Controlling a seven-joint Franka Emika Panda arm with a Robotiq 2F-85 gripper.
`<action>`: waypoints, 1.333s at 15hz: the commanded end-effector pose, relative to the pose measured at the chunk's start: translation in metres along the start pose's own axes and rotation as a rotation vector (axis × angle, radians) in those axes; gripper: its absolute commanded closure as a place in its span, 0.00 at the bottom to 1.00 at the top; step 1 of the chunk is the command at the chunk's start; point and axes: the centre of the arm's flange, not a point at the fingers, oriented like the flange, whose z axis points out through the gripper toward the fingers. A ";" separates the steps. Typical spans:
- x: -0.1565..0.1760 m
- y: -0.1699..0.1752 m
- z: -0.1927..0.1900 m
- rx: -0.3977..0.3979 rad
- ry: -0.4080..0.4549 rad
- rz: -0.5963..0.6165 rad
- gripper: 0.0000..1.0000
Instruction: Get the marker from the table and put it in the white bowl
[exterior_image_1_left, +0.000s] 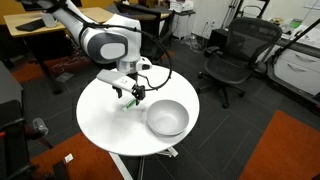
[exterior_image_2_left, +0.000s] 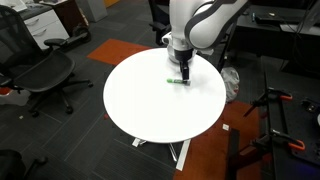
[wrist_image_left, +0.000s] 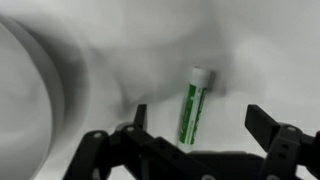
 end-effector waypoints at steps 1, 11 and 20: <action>0.015 0.005 0.010 0.020 0.016 -0.024 0.00; 0.029 0.016 0.022 0.041 0.025 -0.034 0.26; 0.031 0.024 0.025 0.046 0.037 -0.056 0.95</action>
